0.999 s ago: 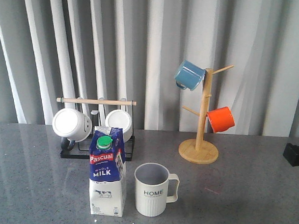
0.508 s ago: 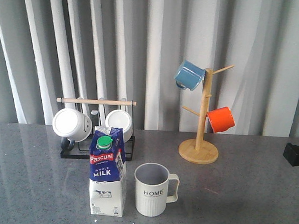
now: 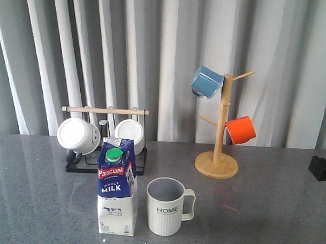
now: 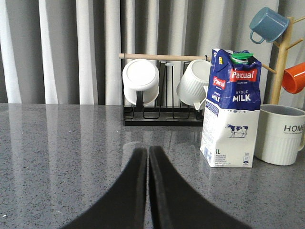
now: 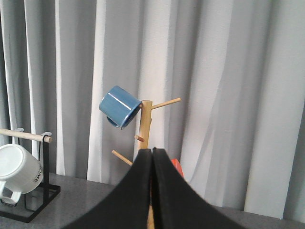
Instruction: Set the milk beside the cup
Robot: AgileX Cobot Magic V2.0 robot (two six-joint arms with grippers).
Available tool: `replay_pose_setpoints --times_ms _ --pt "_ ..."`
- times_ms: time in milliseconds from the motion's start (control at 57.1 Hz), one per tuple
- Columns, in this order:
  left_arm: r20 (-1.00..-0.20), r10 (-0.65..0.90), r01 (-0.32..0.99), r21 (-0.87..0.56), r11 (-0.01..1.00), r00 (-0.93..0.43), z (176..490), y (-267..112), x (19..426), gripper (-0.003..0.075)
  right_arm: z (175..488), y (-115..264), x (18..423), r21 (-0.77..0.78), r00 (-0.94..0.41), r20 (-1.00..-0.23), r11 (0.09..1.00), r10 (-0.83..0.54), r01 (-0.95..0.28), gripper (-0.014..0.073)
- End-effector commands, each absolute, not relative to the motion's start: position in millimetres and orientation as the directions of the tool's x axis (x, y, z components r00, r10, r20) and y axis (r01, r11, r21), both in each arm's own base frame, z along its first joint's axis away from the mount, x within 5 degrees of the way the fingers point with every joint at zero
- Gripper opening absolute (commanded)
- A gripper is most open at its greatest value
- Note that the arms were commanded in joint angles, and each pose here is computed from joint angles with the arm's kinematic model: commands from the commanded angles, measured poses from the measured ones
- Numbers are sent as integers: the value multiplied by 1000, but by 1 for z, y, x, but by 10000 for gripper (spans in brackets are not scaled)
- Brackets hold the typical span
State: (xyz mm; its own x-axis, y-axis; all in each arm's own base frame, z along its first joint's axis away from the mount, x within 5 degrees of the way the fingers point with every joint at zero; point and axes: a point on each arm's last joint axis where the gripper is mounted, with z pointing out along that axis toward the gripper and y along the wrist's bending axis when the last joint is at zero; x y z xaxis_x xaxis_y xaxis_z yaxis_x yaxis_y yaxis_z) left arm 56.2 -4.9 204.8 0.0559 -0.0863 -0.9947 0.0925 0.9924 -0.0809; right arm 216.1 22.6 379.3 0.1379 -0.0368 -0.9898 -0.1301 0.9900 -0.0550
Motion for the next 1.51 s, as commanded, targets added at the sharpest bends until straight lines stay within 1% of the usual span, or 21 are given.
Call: replay_pose_setpoints --times_ms 0,736,841,911,982,1157,1262,1490 --pt "-982 -113 113 -96 989 152 219 -5 53 -6 399 23 211 -67 249 -968 989 -32 -134 -8" --pt "-982 -113 113 -96 989 152 219 -5 53 -6 398 23 211 -81 249 -967 988 -46 -132 -8" --pt "-982 -113 113 -96 989 152 219 -5 53 -6 383 20 197 -100 192 -978 989 -77 -113 -8" --pt "-982 -113 113 -96 989 152 219 -5 53 -6 365 18 182 -58 162 -986 992 -40 -110 -8" --pt "-982 -113 113 -96 989 152 219 -5 53 -6 348 15 160 -23 166 -986 994 -5 -108 -8" --pt "-982 -113 113 -96 989 152 219 -5 53 -6 284 11 112 -7 132 -991 994 7 -107 -8" --pt "-982 -113 113 -96 989 152 219 -5 53 -6 253 10 95 -3 114 -993 994 10 -108 -8" --pt "-982 -113 113 -96 989 152 219 -5 53 -6 218 8 66 -5 201 -979 994 16 -105 -8"
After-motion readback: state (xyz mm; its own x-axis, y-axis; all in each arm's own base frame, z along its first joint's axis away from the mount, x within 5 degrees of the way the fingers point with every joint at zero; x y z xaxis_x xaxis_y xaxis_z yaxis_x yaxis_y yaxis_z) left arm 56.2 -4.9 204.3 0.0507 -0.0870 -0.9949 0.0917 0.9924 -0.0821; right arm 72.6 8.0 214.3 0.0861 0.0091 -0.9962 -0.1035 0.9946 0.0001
